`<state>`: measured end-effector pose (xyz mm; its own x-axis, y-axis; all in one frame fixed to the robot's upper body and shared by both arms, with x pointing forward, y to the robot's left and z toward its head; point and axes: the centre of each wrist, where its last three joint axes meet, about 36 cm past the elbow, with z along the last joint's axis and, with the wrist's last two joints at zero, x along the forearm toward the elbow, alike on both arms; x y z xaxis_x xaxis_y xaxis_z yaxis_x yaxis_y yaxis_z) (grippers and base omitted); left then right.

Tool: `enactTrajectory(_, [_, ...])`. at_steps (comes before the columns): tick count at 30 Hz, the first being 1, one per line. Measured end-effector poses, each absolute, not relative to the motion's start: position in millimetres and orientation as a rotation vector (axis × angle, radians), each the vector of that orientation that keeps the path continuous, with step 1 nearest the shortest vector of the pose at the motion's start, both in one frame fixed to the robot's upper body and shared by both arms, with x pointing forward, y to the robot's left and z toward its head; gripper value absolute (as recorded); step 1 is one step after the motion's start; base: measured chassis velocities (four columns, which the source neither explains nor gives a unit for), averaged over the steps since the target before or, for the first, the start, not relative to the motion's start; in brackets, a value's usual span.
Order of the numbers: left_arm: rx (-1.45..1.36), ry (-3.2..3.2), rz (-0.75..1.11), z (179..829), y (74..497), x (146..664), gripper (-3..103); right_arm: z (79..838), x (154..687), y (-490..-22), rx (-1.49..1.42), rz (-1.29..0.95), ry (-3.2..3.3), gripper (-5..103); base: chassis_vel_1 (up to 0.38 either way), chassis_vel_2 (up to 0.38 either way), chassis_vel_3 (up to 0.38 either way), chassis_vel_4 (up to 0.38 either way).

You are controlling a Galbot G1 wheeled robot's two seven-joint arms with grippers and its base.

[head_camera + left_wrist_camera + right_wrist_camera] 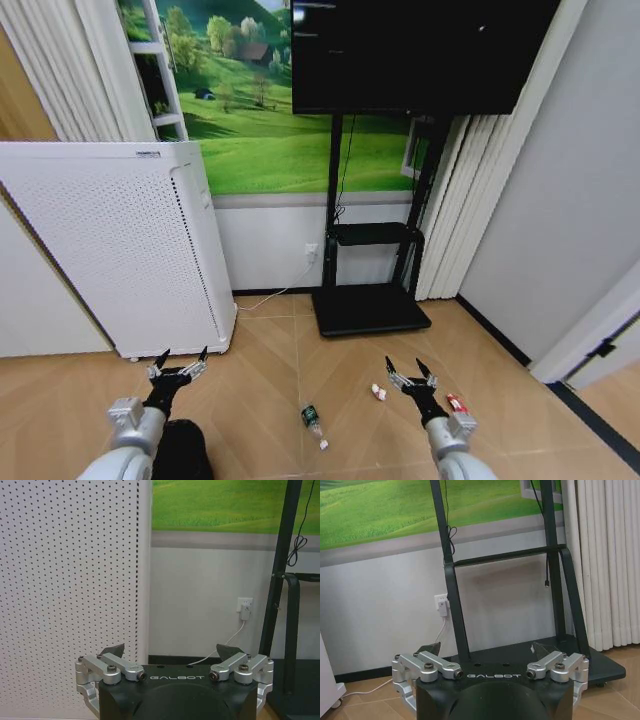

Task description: Pick up the trash bin and place the garbage on the floor into it.

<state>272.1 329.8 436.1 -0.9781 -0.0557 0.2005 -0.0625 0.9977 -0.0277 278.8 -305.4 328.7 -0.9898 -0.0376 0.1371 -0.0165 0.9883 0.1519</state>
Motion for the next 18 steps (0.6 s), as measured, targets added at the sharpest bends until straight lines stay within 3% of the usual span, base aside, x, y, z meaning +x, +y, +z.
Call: enactTrajectory(18, [0.074, -2.943, 0.054, 432.8, 329.6, 269.1, 100, 326.8, 277.3, -304.2, 0.047, -0.225, -2.993, 100, 0.0, 0.0, 0.0, 0.0])
